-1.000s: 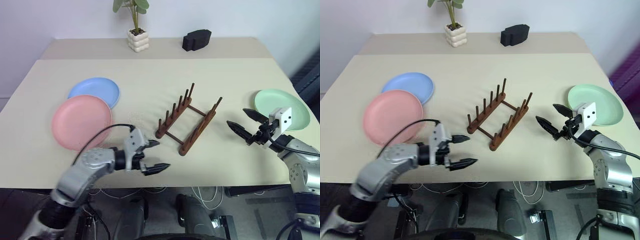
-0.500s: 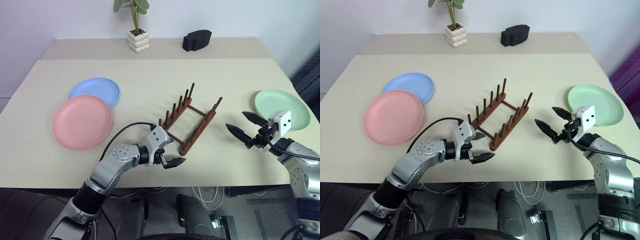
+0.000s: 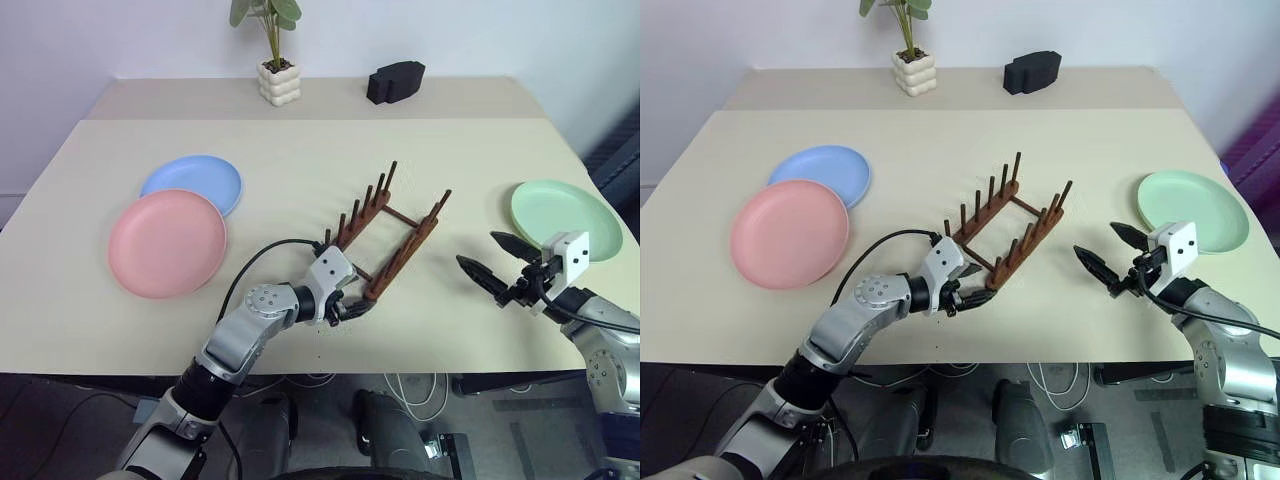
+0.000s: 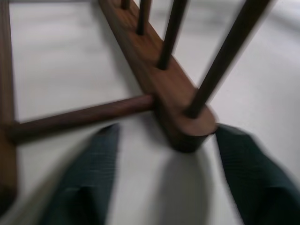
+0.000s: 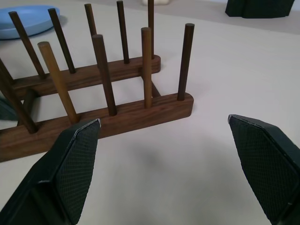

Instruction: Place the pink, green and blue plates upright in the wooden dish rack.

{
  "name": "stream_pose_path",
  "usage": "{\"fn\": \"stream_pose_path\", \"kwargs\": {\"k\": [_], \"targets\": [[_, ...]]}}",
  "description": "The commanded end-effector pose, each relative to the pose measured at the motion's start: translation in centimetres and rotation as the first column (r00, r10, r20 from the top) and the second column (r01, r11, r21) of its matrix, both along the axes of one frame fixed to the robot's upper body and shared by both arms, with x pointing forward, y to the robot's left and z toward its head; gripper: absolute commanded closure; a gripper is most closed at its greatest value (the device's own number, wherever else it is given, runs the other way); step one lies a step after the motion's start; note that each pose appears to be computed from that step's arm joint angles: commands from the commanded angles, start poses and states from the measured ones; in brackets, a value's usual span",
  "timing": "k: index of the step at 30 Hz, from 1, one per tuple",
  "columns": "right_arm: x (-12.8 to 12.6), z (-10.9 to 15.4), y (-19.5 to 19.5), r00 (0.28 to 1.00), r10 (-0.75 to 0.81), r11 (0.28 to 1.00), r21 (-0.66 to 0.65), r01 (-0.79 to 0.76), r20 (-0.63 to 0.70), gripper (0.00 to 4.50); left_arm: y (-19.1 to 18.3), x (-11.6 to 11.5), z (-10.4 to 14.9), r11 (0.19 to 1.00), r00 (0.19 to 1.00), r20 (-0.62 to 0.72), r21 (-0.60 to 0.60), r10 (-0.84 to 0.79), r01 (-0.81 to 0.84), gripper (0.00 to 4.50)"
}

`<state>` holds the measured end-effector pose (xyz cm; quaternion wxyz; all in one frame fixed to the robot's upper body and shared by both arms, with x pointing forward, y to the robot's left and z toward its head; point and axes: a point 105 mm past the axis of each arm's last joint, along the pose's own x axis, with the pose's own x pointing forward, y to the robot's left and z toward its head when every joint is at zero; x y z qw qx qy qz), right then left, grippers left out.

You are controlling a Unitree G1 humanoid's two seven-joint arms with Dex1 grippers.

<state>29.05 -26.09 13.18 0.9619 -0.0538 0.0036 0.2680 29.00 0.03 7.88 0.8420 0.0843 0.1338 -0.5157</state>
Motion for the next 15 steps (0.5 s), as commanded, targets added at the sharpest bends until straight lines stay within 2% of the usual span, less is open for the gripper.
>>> {"fn": "stream_pose_path", "kwargs": {"k": [1,2,8,12,15], "targets": [[-0.2,1.6,0.0,0.998,-0.001,1.0,-0.004,0.001,0.059,0.0,0.2,0.0,-0.2,1.0,1.0,0.002,0.011,0.025,-0.025,3.44],[-0.2,1.7,0.0,0.998,-0.002,1.0,-0.005,0.002,0.06,0.0,0.3,0.2,-0.2,0.999,0.999,0.006,0.01,0.04,-0.04,3.74],[-0.1,1.9,0.1,0.998,-0.001,1.0,-0.007,0.002,0.063,0.0,2.5,1.8,-0.5,0.985,0.986,0.066,0.072,0.153,-0.158,3.74],[0.0,2.1,0.3,0.998,0.008,1.0,-0.007,-0.007,0.064,0.0,4.0,1.0,1.1,0.999,0.992,0.117,0.01,0.05,-0.051,3.74],[0.0,2.1,0.2,0.998,0.011,1.0,-0.011,-0.01,0.06,0.0,5.7,0.1,2.0,0.997,0.977,0.199,0.034,-0.078,0.073,3.74]]}}
